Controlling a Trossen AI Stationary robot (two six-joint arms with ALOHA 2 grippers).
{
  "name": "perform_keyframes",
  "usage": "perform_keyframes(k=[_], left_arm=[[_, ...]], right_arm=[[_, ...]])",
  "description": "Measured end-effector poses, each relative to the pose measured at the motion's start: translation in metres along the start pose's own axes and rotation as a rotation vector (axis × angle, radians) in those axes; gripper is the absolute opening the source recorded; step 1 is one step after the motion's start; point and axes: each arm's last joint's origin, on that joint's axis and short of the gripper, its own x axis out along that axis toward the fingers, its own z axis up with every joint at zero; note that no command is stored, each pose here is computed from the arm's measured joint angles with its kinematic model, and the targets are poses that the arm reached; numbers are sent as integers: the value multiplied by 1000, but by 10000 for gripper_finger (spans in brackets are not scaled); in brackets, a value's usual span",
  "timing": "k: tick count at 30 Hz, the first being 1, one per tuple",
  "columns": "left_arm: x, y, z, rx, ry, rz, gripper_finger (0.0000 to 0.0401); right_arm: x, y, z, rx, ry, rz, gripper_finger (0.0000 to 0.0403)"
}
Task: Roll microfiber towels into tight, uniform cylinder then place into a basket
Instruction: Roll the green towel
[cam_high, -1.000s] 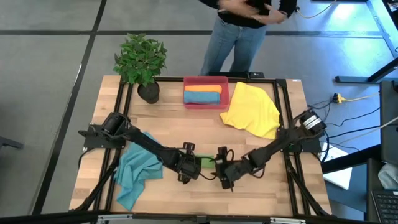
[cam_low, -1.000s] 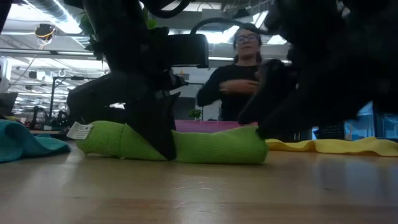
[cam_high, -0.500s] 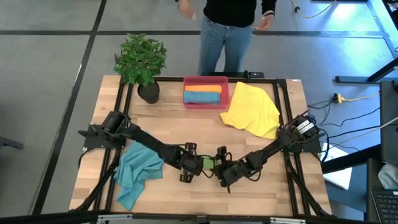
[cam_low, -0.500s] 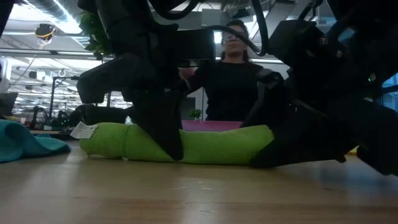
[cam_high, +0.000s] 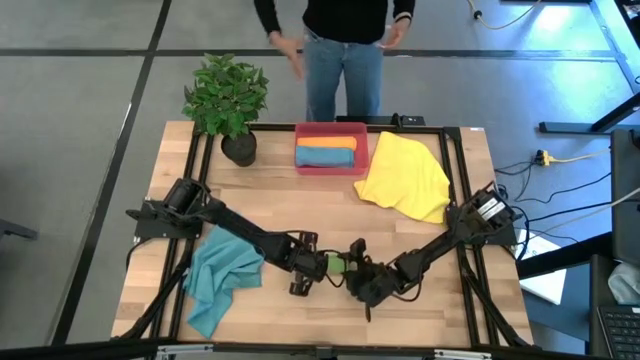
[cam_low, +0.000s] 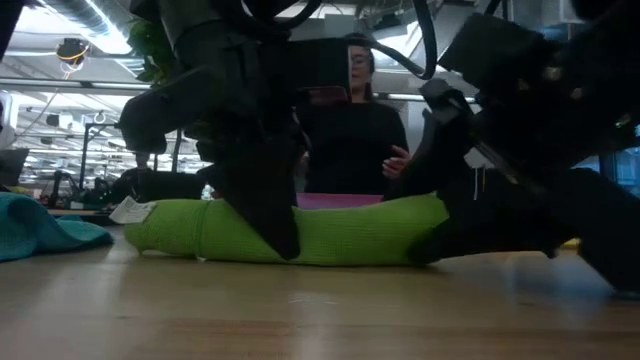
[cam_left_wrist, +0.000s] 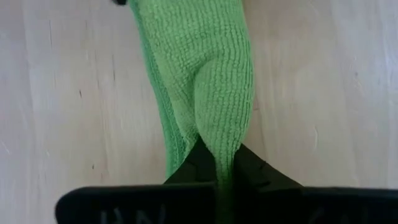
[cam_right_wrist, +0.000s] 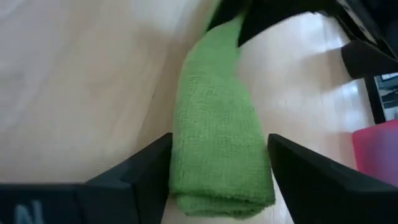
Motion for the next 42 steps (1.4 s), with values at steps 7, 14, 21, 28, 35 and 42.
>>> perform_keyframes(k=[7, 14, 21, 28, 35, 42], left_arm=[[0, 3, 1, -8, 1, -14, 3], [0, 3, 1, -9, -1, -9, 3], [0, 3, 1, -9, -1, -11, 4], [0, 3, 1, -9, 0, -16, 4], [0, 3, 1, -8, -1, -16, 4], [0, 3, 1, -7, -1, -16, 5]], right_arm=[[-10, 6, 11, -54, 48, 27, 290], [-8, 5, 10, -53, 62, -17, 293], [-12, 2, 28, -56, 22, -37, 294], [-10, 4, 17, -28, 64, 29, 294], [-9, 6, 6, 19, 86, 42, 278], [-8, 6, 5, 9, 90, 41, 254]])
